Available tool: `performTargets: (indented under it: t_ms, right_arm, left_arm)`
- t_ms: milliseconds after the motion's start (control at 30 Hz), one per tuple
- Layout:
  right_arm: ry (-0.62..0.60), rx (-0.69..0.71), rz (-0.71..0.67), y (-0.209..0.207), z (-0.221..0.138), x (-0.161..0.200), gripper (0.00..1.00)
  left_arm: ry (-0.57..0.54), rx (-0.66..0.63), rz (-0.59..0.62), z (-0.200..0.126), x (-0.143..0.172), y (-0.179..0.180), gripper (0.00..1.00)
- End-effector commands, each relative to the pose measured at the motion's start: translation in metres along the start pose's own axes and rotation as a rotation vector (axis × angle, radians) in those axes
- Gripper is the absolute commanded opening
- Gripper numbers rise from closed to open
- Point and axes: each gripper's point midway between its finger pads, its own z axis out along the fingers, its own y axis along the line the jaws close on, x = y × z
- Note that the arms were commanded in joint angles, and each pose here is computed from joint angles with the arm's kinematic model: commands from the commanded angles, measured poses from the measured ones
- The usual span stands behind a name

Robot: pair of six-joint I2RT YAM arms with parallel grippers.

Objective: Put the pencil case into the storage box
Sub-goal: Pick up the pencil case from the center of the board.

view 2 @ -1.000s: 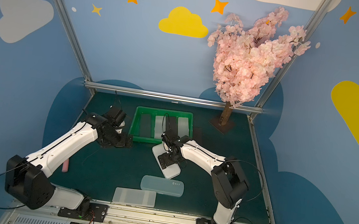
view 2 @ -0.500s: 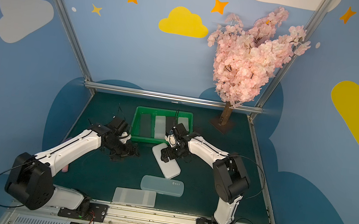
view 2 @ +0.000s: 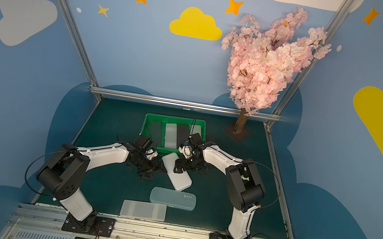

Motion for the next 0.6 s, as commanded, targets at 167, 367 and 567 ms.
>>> performTargets:
  t_ms: [167, 367, 567]
  right_arm:
    - [0.063, -0.11, 0.06, 0.012, 0.01, 0.015, 0.61]
    - [0.071, -0.214, 0.056, 0.029, 0.009, 0.013, 0.47]
    - [0.062, -0.303, 0.042, 0.044, 0.004, 0.009, 0.41]
  left_arm:
    - [0.026, 0.075, -0.037, 0.032, -0.011, -0.01, 0.86]
    - [0.054, 0.099, -0.064, 0.051, -0.009, -0.011, 0.85]
    - [0.039, 0.123, -0.047, 0.051, -0.009, -0.019, 0.73]
